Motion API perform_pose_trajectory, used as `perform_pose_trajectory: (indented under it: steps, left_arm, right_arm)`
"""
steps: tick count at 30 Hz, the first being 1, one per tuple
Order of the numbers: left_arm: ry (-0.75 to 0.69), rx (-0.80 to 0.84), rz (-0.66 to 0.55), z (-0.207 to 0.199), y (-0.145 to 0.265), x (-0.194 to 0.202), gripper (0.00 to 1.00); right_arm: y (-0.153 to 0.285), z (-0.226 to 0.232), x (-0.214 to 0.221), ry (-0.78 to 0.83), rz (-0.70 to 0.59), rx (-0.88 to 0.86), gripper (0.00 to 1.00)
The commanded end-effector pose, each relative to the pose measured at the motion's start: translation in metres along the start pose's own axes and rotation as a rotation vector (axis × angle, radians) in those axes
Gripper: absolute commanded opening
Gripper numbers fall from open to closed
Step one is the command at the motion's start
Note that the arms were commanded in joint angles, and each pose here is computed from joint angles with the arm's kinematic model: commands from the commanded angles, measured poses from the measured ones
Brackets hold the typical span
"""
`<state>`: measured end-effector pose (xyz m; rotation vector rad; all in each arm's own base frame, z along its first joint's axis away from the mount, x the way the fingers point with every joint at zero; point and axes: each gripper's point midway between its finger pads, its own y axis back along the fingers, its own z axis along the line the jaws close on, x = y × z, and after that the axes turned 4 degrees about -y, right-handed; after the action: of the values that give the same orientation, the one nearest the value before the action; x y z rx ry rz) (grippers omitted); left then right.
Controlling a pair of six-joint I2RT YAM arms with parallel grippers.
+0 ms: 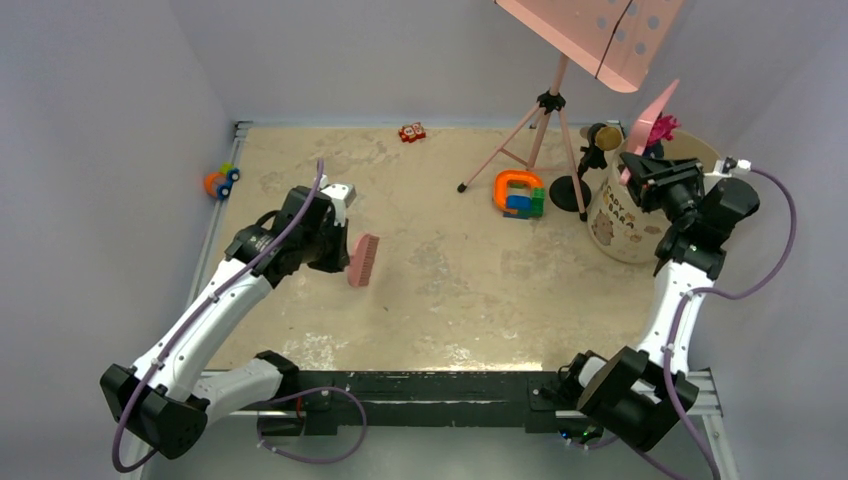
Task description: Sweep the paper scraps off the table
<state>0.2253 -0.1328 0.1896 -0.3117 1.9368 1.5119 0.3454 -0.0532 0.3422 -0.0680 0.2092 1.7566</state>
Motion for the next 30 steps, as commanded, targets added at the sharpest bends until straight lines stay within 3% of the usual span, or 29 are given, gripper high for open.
perform_pose_trajectory:
  steps: [1,12,23,30]
  left_arm:
    - [-0.018,-0.008,-0.026,0.003,-0.004,-0.007,0.00]
    - [-0.020,-0.010,-0.008,0.003,-0.008,-0.005,0.00]
    - [-0.024,-0.011,-0.002,0.003,-0.009,-0.005,0.00]
    - [-0.028,-0.012,-0.003,0.004,-0.009,-0.005,0.00]
  right_arm:
    - [0.019,0.052,0.002,0.018,-0.025,-0.224,0.00]
    - [0.037,0.048,0.000,-0.077,-0.091,-0.380,0.00]
    - [0.063,0.065,0.011,-0.036,-0.085,-0.662,0.00]
    - [0.070,0.061,0.012,-0.030,-0.113,-0.706,0.00]
